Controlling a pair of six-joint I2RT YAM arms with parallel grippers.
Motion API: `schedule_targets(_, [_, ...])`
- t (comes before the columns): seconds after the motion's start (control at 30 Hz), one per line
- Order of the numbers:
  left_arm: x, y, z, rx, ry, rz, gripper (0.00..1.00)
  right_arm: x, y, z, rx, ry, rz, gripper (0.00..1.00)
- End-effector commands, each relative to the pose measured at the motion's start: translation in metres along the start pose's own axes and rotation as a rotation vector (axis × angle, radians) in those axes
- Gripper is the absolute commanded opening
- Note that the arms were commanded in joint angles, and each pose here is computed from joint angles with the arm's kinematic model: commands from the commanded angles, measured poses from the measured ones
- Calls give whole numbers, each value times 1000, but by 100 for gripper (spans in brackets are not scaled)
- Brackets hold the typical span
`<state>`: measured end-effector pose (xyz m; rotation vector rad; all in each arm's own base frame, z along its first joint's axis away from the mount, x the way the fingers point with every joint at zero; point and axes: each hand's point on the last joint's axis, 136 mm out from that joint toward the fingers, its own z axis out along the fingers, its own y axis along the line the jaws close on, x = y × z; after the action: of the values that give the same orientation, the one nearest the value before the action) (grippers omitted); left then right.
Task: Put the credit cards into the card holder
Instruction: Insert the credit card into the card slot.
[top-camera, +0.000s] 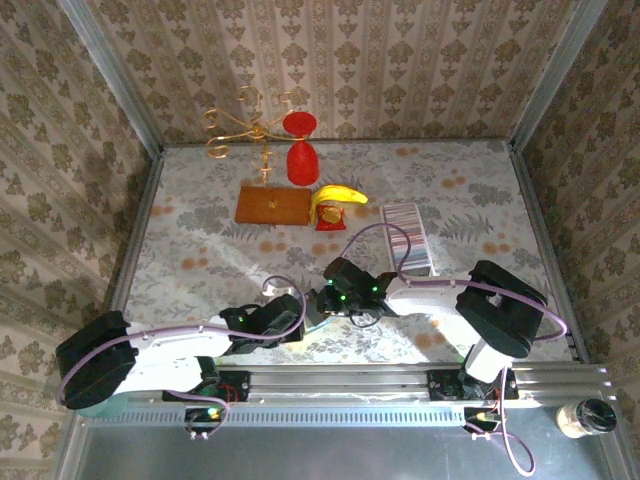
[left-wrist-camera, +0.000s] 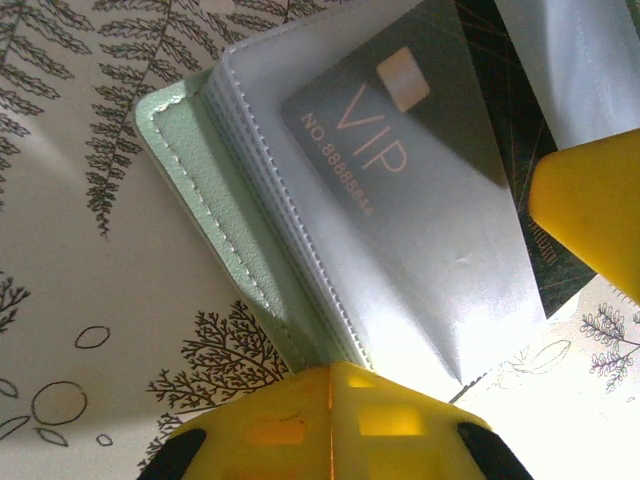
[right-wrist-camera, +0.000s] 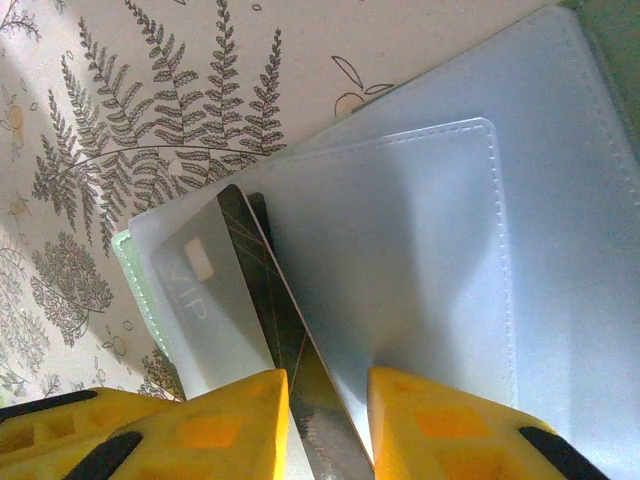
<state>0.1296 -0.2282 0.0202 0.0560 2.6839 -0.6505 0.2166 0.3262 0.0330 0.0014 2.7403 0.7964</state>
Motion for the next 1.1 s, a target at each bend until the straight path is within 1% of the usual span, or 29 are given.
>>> schedule_targets(0.0, [7,11,3,-32,11,-2,8,0,6,-8,-16,-15,6,26])
schedule_targets(0.2, [7,10,3,-30,12,-3,8,2,10,-2,-31,-6,23,18])
schedule_targets(0.3, [7,10,3,-28,13,-2,8,3,8,2,-26,-6,34,16])
schedule_targets(0.37, [8,10,3,-28,14,-1,8,3,4,3,-26,-10,52,13])
schedule_targets(0.53, [8,10,2,-29,13,-2,8,1,2,4,-72,-28,93,8])
schedule_targets(0.63, [8,10,2,-29,15,-3,8,2,2,3,-82,-29,93,8])
schedule_targets(0.7, [8,11,3,-30,12,-2,8,4,5,4,-91,-16,85,9])
schedule_targets(0.87, [5,10,1,-30,3,0,8,6,16,4,-114,13,35,19])
schedule_targets(0.93, [4,10,-1,-26,-7,0,9,4,13,0,-92,0,23,23])
schedule_targets(0.97, [3,10,-2,-26,-11,-1,9,2,9,-3,-68,-10,18,26])
schedule_targets(1.07, [0,9,-5,-18,-23,1,11,-1,-3,-14,6,-46,-1,31])
